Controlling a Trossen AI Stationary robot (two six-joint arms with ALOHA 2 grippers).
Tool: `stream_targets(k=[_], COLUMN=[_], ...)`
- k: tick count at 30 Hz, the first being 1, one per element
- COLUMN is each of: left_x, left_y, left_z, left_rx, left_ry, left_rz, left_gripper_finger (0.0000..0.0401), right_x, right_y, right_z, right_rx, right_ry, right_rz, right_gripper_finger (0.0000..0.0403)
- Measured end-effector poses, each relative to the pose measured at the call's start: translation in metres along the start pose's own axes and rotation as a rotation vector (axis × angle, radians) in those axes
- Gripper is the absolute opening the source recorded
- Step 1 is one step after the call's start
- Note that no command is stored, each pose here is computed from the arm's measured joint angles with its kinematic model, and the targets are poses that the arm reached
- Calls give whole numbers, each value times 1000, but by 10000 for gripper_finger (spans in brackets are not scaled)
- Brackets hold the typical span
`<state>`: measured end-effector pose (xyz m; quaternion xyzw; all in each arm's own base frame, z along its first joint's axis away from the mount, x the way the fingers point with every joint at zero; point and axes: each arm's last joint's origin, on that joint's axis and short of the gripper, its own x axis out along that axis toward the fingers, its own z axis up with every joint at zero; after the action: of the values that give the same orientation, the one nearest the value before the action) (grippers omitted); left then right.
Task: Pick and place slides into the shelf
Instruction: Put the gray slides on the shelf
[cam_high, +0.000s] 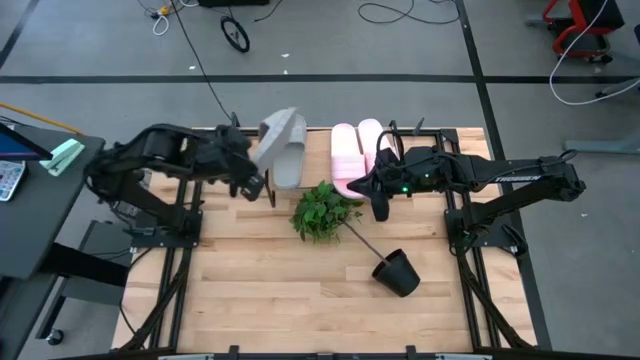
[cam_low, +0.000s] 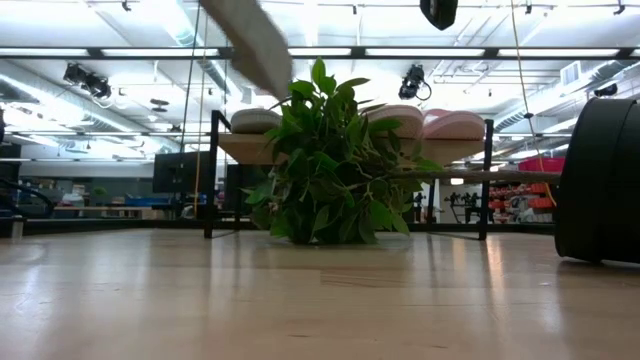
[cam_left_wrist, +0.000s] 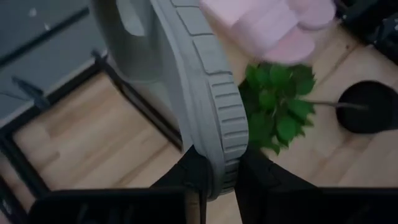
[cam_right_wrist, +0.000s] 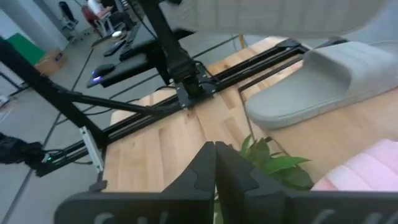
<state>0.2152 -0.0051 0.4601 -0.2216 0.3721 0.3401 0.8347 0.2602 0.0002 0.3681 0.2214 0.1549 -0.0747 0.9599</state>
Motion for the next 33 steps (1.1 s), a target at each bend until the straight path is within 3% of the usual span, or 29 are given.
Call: stream_targets(k=[7, 17, 26, 33], left_x=[15, 85, 138, 156], left_y=[-35, -75, -87, -88], left_z=[29, 45, 49, 44], left_rx=[44, 122, 163, 209], left_ry=[-104, -113, -79, -14], left_rz=[63, 209, 325, 385], left_gripper_finger=[54, 53, 53, 53], right_x=[0, 0, 0, -1], right_y=[1, 2, 2, 2], right_z=[-1, -2, -3, -5], right_rx=[-9, -32, -46, -53], right_ry=[23, 51, 67, 85], right_rz=[35, 79, 102, 96], right_gripper_finger=[12, 12, 12, 12])
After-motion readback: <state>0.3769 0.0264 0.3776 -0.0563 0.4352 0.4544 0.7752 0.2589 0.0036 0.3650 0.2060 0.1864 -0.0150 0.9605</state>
